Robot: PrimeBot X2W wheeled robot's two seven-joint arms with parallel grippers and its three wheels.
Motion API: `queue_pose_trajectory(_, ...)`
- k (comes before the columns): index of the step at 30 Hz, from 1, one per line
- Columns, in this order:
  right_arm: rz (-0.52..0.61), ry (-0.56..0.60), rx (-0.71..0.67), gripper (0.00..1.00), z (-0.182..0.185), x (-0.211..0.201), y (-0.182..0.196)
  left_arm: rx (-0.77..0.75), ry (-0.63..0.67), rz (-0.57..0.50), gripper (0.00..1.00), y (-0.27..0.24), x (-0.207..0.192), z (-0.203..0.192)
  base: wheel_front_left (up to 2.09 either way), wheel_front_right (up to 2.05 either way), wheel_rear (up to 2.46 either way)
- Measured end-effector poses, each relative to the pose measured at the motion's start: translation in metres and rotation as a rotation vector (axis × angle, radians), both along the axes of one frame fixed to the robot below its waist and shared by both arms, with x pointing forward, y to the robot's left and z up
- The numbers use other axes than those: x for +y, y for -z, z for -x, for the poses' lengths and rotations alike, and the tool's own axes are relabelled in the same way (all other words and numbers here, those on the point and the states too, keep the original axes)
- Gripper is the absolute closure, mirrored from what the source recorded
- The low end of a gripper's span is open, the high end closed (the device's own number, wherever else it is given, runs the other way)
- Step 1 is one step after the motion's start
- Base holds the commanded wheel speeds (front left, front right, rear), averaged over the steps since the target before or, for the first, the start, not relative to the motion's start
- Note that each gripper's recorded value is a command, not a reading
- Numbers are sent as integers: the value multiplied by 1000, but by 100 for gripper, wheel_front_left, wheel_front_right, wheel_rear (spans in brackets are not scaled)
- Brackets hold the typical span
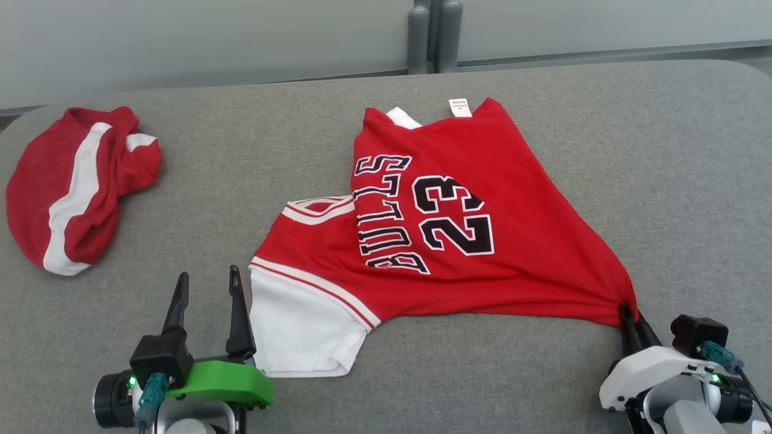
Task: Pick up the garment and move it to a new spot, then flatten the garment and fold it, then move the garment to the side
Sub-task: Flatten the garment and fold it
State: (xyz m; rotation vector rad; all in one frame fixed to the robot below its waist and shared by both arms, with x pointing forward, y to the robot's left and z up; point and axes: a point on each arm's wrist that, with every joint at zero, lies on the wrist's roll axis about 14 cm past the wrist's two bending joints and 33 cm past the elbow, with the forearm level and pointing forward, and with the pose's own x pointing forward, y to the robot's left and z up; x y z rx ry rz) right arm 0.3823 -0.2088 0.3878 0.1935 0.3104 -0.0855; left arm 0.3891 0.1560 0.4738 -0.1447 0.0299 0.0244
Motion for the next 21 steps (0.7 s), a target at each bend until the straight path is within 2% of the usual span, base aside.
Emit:
queue_pose_trajectory(1, -1, 8, 1, 71, 4, -2, 0, 0, 9, 1, 0, 0, -3, -1, 0, 0, 0)
queue_pose_trajectory(2, -2, 15, 1, 51, 7, -5, 0, 0, 18, 2, 0, 0, -6, -1, 0, 0, 0)
queue_pose_trajectory(3, -3, 20, 1, 0, 10, -6, 0, 1, 25, 3, 0, 1, -9, -2, 0, 0, 0)
queue_pose_trajectory(15, 13, 79, -105, 0, 14, -27, -30, -24, 55, 12, 0, -7, -17, -6, 0, 0, 0)
queue_pose_trajectory(21, 68, 54, -266, 0, 3, -26, -80, -53, 79, 21, 0, -16, -22, -1, 0, 0, 0)
